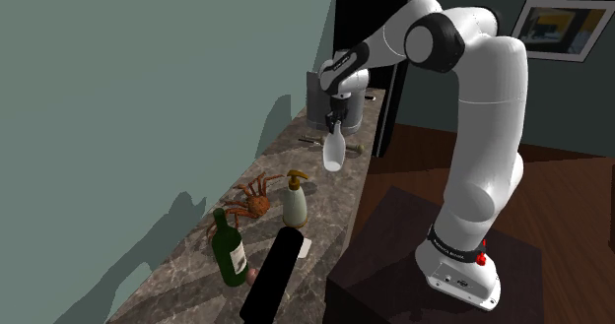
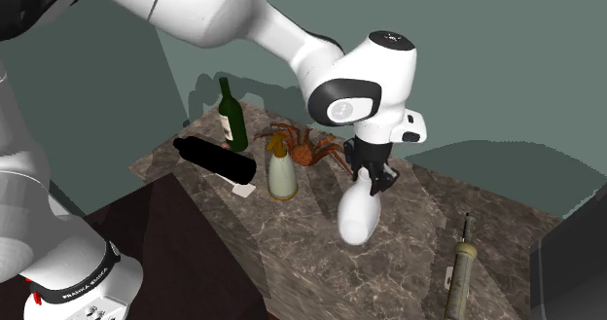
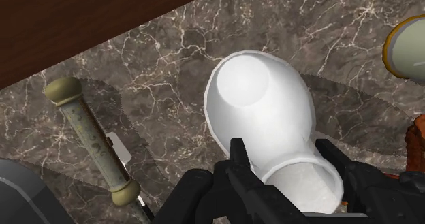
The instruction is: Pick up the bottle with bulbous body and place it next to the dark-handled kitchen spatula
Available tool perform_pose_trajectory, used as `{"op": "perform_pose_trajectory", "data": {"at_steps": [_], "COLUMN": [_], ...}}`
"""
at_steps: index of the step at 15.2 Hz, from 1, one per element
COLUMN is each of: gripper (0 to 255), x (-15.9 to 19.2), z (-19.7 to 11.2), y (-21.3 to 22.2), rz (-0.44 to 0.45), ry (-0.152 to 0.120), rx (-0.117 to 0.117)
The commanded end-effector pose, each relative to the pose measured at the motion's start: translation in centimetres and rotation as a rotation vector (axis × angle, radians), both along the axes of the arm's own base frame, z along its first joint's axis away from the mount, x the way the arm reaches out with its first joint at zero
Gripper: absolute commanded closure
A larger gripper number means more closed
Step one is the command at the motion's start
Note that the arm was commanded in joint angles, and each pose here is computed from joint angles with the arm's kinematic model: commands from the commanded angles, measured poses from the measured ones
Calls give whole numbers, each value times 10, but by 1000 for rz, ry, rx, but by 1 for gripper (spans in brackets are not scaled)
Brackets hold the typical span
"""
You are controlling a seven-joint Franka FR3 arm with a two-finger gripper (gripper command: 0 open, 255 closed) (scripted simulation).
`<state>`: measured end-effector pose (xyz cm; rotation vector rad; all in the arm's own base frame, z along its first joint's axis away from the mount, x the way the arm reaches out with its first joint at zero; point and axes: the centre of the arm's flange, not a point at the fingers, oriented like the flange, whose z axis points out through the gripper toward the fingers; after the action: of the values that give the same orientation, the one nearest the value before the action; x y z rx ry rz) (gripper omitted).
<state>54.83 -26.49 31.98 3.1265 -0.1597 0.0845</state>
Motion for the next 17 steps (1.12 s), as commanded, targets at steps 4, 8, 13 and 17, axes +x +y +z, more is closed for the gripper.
{"op": "perform_pose_trajectory", "data": {"at_steps": [4, 8, 13, 17], "gripper": [255, 255, 255, 255], "x": [1, 1, 1, 1], "z": [28, 49, 75, 96], "y": [1, 1, 1, 1], "rz": [0, 0, 0, 0], "ry": [0, 0, 0, 0], "rx": [0, 0, 0, 0]}}
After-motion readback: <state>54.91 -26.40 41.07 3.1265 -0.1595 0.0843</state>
